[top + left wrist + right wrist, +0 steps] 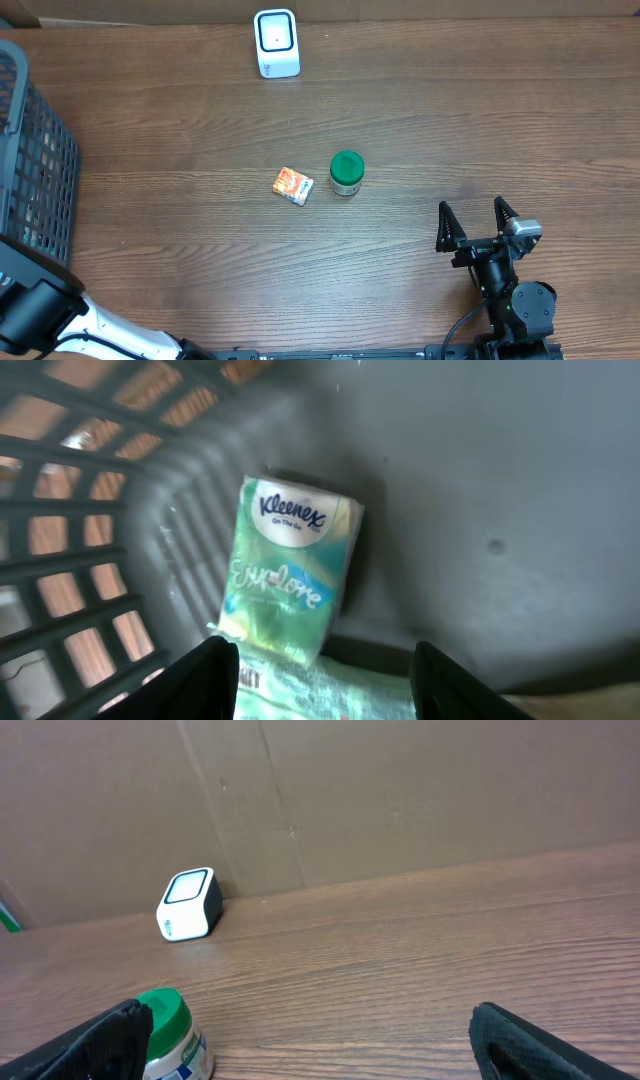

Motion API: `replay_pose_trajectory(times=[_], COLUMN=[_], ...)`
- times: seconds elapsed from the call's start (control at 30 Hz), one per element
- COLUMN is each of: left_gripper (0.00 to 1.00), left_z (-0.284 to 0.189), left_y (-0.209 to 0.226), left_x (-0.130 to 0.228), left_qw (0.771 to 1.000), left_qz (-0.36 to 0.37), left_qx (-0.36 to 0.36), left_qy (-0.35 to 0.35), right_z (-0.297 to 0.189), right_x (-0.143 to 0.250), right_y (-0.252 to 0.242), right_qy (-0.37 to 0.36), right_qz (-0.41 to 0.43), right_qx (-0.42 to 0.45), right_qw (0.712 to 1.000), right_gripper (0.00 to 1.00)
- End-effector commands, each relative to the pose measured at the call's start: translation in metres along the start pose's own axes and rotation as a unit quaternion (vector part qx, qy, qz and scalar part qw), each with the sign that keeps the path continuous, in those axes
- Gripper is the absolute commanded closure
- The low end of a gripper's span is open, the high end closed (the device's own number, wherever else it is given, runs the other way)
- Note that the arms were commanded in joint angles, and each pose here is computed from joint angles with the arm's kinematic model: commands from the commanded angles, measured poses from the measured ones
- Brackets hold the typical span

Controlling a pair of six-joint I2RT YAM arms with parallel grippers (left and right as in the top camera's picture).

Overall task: Scan the item barcode
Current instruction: 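Reach the left gripper into the basket and grasp the Kleenex pack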

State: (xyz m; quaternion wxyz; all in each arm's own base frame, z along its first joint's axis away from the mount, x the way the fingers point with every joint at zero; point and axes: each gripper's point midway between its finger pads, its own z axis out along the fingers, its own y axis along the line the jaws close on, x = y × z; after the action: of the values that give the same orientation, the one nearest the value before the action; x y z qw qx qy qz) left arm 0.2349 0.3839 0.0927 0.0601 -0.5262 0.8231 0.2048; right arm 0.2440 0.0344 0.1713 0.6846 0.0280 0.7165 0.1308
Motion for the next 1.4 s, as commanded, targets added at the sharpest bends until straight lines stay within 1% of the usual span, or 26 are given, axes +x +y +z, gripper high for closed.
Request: replay_pose_trajectory(times=[0.0,0.03,0.07,0.1,0.27,0.4,0.57,0.6,0.63,0.7,0.9,1.0,1.13,1.17,1.2,1.27,1.33,1.37], left_gripper=[0.43,0.46,0.52,0.55,0.55,0.54,0.56,0.59,0.67,0.96,0.96,0.96,0.96,0.96,0.96,0.96,0.96,0.96], left_z=[0.02,0.022,0.023,0.024,0.035,0.049,0.064,0.065,0.066,0.066,0.054,0.031,-0.021,-0.039,-0.073,-0.115,-0.158,-0.184], left_y=[0.007,0.007,0.007,0.008,0.011,0.006,0.002,0.001,0.001,0.001,0.004,0.007,0.016,0.018,0.023,0.029,0.031,0.03], left_x=[0.009,0.009,0.01,0.01,0.011,0.015,0.02,0.02,0.02,0.02,0.022,0.013,-0.01,-0.017,-0.03,-0.042,-0.05,-0.052], left_qw=[0.999,0.999,0.999,0.999,0.999,0.999,0.998,0.998,0.998,0.998,0.997,0.998,0.999,0.999,0.998,0.992,0.984,0.977], left_qz=[0.01,0.011,0.009,0.005,-0.011,-0.007,0.003,0.004,0.004,0.004,0.008,-0.009,-0.031,-0.039,-0.057,-0.082,-0.105,-0.116], left_qx=[-0.019,-0.021,-0.022,-0.023,-0.025,-0.027,-0.029,-0.029,-0.029,-0.029,-0.031,-0.03,-0.019,-0.014,-0.002,0.018,0.051,0.079], left_qy=[0.023,0.026,0.027,0.028,0.035,0.045,0.057,0.057,0.058,0.058,0.066,0.058,0.015,-0.003,-0.041,-0.09,-0.136,-0.161], right_z=[0.0,0.0,0.0,0.0,0.0,0.0,0.0,0.0,0.0,0.0,0.0,0.0,0.0,0.0,0.0,0.0,0.0,0.0], right_x=[0.001,0.001,0.001,0.001,0.001,0.001,0.001,0.001,0.001,0.001,0.001,0.001,0.001,0.001,0.001,0.001,0.001,0.001], right_y=[-0.002,-0.002,-0.002,-0.002,-0.002,-0.002,-0.002,-0.002,-0.002,-0.002,-0.002,-0.002,-0.002,-0.002,-0.002,-0.002,-0.002,-0.002], right_qy=[-0.003,-0.003,-0.003,-0.003,-0.003,-0.003,-0.003,-0.003,-0.003,-0.003,-0.003,-0.003,-0.003,-0.003,-0.003,-0.003,-0.003,-0.003], right_qz=[0.002,0.002,0.002,0.002,0.002,0.002,0.002,0.002,0.002,0.002,0.002,0.002,0.002,0.002,0.002,0.002,0.002,0.002], right_qx=[0.002,0.002,0.002,0.002,0.002,0.002,0.002,0.002,0.002,0.002,0.002,0.002,0.002,0.002,0.002,0.002,0.002,0.002], right_qw=[1.0,1.0,1.0,1.0,1.0,1.0,1.0,1.0,1.0,1.0,1.0,1.0,1.0,1.0,1.0,1.0,1.0,1.0], right_gripper=[0.0,0.0,0.0,0.0,0.0,0.0,0.0,0.0,0.0,0.0,0.0,0.0,0.0,0.0,0.0,0.0,0.0,0.0])
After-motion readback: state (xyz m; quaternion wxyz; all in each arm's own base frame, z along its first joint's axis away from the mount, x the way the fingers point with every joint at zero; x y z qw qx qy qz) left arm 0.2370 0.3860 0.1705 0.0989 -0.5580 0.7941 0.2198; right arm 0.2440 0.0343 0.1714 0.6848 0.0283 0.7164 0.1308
